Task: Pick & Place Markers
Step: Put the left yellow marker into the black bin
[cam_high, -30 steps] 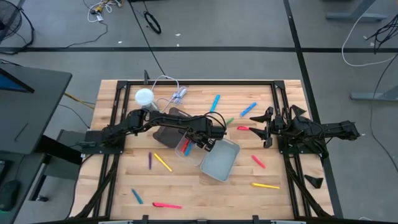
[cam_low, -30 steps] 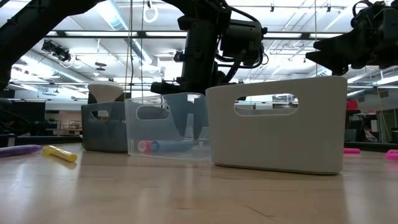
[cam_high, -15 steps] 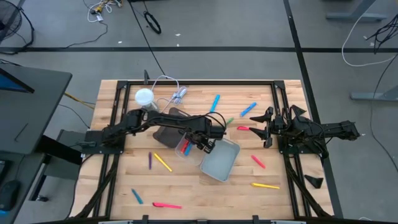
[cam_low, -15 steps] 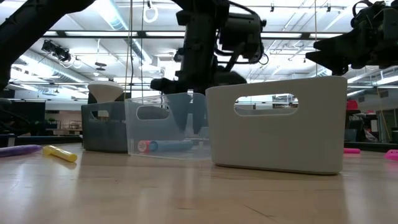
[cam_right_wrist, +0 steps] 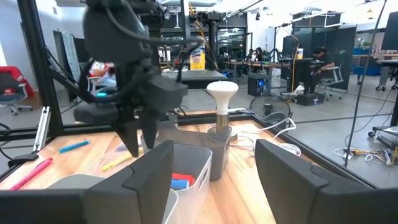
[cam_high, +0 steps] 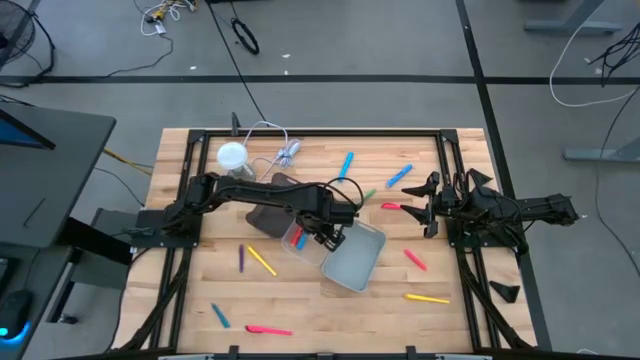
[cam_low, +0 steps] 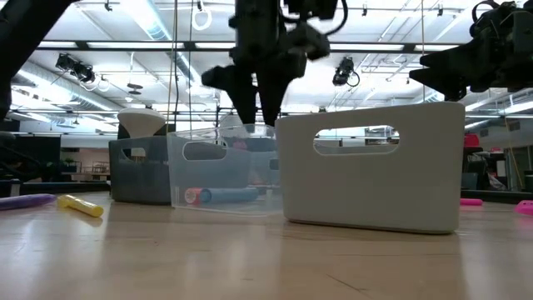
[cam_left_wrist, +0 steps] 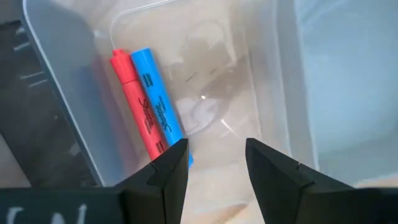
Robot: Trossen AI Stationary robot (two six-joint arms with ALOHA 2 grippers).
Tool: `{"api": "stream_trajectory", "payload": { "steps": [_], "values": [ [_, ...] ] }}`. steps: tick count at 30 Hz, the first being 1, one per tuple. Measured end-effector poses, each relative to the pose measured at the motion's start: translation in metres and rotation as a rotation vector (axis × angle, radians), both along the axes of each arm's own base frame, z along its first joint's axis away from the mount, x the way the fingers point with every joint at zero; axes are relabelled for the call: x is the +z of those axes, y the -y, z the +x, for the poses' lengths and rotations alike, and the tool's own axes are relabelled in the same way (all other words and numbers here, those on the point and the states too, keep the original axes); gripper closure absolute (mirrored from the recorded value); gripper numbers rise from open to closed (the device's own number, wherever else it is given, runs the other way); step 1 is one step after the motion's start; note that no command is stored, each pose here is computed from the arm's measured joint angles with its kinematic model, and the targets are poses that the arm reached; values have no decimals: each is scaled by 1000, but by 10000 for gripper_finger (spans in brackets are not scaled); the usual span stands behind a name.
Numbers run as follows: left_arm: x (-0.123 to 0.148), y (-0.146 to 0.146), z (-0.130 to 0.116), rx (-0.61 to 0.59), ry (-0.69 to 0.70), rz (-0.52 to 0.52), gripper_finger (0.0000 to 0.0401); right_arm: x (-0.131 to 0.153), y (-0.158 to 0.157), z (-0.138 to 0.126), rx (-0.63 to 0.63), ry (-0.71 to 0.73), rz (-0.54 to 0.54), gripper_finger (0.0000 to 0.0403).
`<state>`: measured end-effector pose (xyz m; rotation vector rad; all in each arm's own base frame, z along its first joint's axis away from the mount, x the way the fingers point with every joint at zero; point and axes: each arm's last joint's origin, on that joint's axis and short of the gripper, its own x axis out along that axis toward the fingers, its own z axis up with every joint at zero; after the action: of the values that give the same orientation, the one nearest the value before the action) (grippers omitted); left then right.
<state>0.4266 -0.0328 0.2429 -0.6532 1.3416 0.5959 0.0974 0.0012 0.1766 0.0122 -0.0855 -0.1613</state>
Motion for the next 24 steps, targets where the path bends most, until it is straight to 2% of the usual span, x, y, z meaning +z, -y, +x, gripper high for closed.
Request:
{"api": "stream_trajectory", "payload": {
  "steps": [15,24],
  "values": [
    [55,40,-31,-121,114,-13,236,0,0,0,0,0,0,174],
    [67,62,-51,-198,74,-6,236,0,0,0,0,1,0,174]
  ]
}}
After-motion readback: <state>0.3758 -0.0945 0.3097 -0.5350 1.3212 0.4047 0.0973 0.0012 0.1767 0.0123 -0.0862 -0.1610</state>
